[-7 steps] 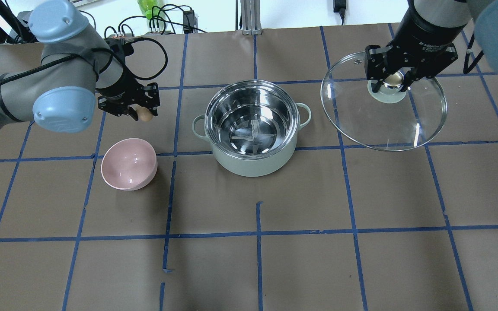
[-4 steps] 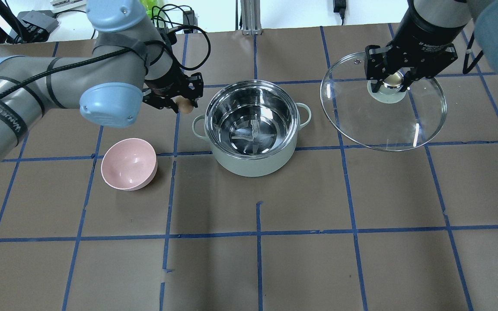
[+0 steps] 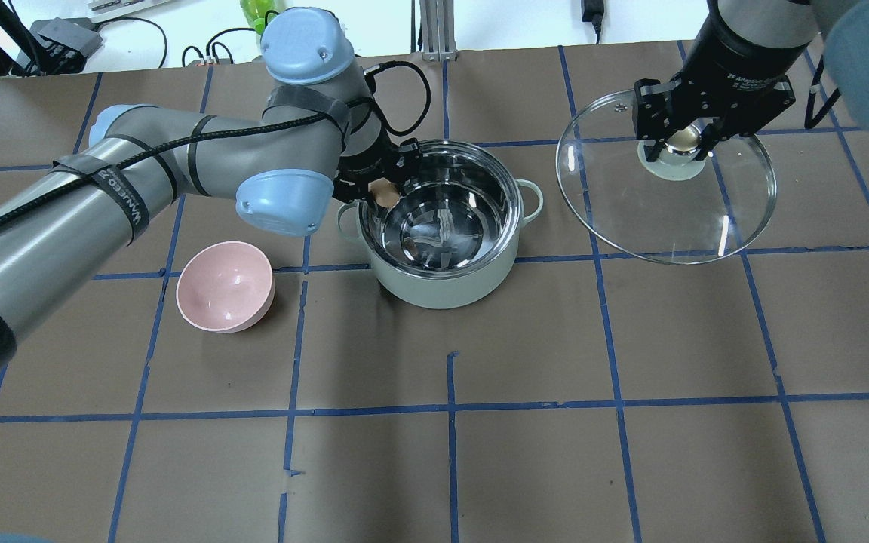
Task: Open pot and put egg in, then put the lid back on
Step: 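Lower the egg into the pot and open the left gripper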
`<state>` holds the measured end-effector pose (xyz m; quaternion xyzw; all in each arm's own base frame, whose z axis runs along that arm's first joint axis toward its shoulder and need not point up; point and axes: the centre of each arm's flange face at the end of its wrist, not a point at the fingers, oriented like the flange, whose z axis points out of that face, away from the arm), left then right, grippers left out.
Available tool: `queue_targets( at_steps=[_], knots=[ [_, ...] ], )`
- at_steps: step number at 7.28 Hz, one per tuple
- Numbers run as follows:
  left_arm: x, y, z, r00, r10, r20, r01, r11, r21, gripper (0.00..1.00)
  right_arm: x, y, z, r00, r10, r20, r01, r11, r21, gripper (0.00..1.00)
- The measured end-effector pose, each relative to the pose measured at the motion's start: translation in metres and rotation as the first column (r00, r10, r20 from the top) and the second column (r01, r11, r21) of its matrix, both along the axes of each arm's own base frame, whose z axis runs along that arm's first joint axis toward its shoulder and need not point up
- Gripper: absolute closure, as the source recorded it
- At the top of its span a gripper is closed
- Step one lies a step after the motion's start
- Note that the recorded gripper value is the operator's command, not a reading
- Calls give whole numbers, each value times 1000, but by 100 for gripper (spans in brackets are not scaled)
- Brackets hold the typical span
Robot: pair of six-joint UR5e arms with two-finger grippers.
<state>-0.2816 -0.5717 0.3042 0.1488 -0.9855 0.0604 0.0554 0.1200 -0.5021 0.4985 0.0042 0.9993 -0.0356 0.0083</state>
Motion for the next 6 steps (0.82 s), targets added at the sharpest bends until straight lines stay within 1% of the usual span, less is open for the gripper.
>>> queue_targets(
  at_steps=[1, 2, 4, 6],
  knots=[
    [-4, 0, -9, 1000, -1, 2, 1, 1000, 8, 49, 0, 0, 0, 1000, 1, 0, -1, 1000, 1, 91],
    [-8, 1, -16, 1000, -7, 5, 7, 1000, 17, 8, 1, 0, 0, 1000, 1, 0, -1, 1000, 1, 91],
    [-14, 5, -20, 1000, -23, 19, 23, 999, 22, 6, 1, 0, -1, 1000, 2, 1, -2, 1000, 1, 91],
    [-14, 5, -10, 999, -37, 27, 37, 999, 1, 6, 1, 0, -1, 1000, 0, 2, 0, 1000, 1, 91]
  ],
)
